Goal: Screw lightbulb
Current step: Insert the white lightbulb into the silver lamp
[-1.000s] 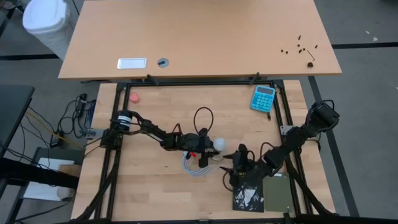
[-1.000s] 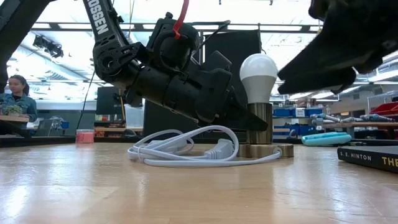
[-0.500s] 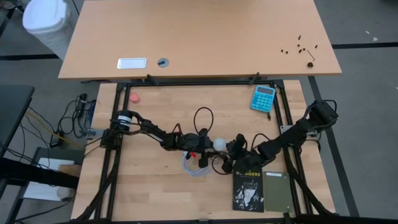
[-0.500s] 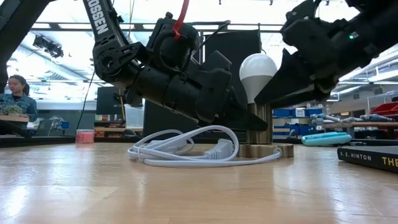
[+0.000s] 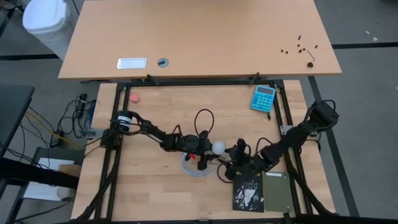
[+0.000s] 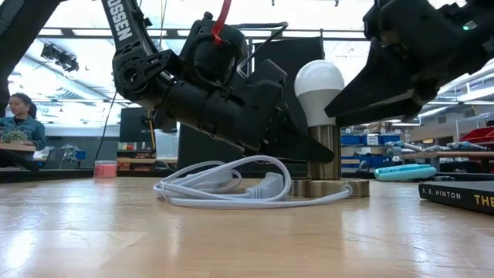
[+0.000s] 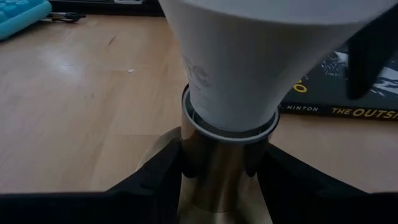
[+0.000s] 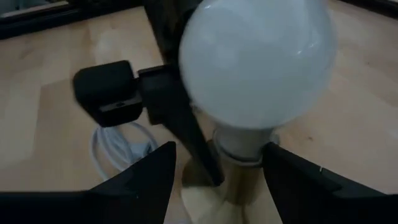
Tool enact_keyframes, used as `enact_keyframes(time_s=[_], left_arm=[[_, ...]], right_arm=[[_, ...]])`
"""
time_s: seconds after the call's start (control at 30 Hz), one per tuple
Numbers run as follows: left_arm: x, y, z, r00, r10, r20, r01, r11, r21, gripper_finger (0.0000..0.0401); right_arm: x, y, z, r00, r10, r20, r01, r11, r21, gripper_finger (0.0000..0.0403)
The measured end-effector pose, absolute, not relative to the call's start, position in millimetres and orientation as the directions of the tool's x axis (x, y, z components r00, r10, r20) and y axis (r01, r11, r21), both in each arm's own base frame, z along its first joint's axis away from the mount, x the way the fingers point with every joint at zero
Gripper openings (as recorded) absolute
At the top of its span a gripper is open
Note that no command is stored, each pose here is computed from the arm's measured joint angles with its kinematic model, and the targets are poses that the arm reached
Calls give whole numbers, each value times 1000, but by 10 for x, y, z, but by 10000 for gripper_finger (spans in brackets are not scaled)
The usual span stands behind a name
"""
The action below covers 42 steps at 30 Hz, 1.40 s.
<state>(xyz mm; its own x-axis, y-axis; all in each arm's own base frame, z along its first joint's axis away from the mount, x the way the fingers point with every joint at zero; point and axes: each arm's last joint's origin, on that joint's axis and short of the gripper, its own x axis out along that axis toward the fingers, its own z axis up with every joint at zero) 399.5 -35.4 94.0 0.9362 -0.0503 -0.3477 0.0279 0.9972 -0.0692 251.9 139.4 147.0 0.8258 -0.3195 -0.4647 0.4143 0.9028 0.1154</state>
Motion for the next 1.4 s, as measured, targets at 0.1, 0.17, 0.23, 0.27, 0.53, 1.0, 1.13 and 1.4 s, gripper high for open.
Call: enact_keyframes(time_s=[0.1,0.17,0.23,0.27,0.53,1.0,1.13,1.4], left_arm=[[4000,-338,940,936,-24,-351,1,998,-67,184],[4001,-313,938,935,-7,-353,-18,998,-66,184],[4002,-306,939,936,-1,-352,-23,998,-65,184],[4001,-307,938,936,1,-352,-24,998,-63,184],[3999,-311,937,936,-10,-352,-13,998,-64,184],[3995,-336,934,935,-38,-354,15,998,-67,184],[3994,-338,933,934,-44,-354,21,997,-69,184],[3996,-320,932,935,-17,-354,-9,997,-70,184]], right_arm=[[2498,1479,1486,844,-255,-471,367,916,162,245],[2478,1549,1501,859,-203,-471,319,930,181,245],[2452,1615,1517,872,-172,-459,278,945,173,245],[2437,1628,1519,873,-190,-449,288,944,160,245],[2460,1377,1445,790,-425,-441,507,858,83,245],[2569,1282,1474,805,-387,-450,470,879,85,245],[2518,1385,1473,821,-343,-456,441,889,126,245],[2444,1556,1502,855,-285,-433,372,919,130,245]])
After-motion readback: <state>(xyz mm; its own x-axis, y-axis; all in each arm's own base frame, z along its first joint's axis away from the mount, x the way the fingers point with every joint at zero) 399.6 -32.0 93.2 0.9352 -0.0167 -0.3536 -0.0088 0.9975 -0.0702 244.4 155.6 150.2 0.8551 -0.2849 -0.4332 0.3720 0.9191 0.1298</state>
